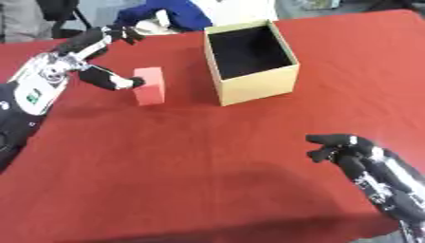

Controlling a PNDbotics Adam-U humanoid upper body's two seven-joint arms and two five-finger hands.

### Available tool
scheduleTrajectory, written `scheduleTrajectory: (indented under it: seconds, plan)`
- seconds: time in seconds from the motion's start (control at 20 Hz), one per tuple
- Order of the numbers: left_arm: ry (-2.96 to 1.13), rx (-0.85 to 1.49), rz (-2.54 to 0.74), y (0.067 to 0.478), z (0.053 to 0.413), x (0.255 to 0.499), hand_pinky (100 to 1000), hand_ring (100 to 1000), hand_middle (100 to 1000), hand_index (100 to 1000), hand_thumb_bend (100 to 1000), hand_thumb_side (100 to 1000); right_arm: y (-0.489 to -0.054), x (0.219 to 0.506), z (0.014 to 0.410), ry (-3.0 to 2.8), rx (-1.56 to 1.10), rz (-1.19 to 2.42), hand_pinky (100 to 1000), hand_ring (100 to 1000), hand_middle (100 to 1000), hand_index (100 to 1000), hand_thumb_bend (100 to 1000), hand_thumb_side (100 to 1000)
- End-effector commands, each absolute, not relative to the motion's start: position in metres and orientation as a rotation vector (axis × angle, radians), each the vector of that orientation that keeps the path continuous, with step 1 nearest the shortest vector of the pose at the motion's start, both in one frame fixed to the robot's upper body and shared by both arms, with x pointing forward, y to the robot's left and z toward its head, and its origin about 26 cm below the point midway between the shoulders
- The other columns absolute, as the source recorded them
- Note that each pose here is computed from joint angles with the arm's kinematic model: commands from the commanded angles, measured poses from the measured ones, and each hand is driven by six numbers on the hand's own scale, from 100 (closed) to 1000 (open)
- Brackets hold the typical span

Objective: Pick up objects on the table and place them in the box.

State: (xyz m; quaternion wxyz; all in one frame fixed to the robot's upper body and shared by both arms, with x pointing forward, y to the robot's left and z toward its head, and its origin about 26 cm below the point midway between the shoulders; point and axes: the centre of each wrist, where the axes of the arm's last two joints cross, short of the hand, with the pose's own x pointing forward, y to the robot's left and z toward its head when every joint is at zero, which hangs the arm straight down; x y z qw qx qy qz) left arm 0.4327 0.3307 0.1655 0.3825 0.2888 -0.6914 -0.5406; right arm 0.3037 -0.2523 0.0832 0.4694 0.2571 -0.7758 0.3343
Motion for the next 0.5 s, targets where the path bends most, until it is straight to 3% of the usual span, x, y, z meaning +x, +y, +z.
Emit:
scheduleTrajectory:
  seconds: [0.05,0.5]
  plan:
    - [-1.785,0.773,-1.391,0.333,0.179,0.435,1000,810,811,892,542,445,-0.255,0.304,0.089,-1.910,0.620,0.849,846,934,590,824,100,548]
    - [-1.723,0.778,-1.454,0.329,0.167,0.442,1000,808,804,893,561,504,-0.254,0.304,0.089,-1.906,0.621,0.848,847,934,590,824,100,549]
